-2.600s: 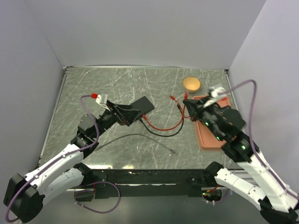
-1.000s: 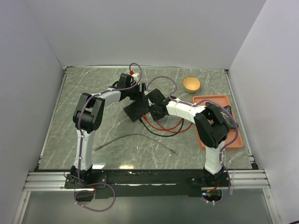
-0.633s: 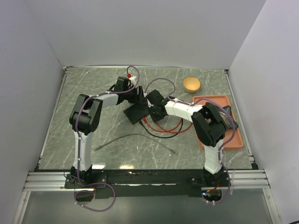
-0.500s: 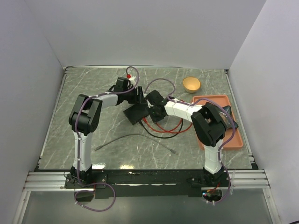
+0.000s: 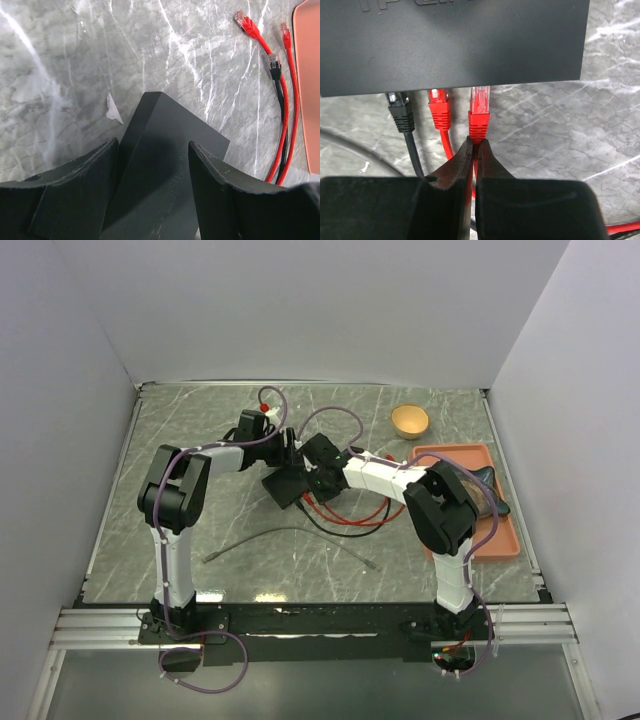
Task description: Insert the plug into the switch port
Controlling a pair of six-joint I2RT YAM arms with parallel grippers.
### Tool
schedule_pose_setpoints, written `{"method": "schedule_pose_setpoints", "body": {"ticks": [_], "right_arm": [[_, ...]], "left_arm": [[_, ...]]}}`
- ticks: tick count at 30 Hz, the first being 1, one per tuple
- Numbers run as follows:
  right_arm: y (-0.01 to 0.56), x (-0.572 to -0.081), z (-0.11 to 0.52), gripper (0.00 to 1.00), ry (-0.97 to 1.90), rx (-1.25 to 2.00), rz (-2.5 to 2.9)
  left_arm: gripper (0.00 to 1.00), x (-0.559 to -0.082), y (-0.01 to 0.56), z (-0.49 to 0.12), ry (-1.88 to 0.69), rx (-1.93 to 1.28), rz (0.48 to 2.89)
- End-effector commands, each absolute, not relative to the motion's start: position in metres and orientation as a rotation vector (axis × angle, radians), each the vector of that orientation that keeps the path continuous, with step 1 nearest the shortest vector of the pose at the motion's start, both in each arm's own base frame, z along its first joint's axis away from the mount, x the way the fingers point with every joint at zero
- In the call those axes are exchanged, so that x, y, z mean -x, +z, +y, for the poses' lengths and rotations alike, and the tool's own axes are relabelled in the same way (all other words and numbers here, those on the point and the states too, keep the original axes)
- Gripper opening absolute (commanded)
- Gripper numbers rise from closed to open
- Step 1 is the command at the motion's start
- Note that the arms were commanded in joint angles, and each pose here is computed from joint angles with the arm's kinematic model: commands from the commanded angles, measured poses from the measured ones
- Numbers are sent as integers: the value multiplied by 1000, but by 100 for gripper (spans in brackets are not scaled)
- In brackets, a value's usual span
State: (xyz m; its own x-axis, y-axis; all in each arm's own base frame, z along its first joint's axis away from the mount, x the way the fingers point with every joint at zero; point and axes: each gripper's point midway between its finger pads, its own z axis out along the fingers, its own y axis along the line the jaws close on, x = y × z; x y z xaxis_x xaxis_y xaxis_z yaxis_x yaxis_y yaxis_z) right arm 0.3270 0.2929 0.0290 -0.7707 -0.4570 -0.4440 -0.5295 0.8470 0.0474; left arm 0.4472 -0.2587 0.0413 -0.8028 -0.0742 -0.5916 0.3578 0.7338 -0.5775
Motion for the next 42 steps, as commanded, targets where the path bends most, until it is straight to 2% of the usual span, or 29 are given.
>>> {"method": "schedule_pose_setpoints", "body": {"ticks": [1, 20, 30, 42], "right_arm": [[49, -342, 312, 0, 280, 693, 2537], [50, -349, 324, 0, 193, 721, 2423], [43, -348, 328, 0, 100, 818, 2378], [33, -353, 330, 0, 70, 790, 2376]], "left_arm": [[64, -428, 27, -251, -941, -181, 2416], [63, -415, 33, -258, -1036, -208, 2401], [65, -410, 38, -262, -1087, -223, 2381], [69, -402, 42, -256, -1110, -193, 2368]]}}
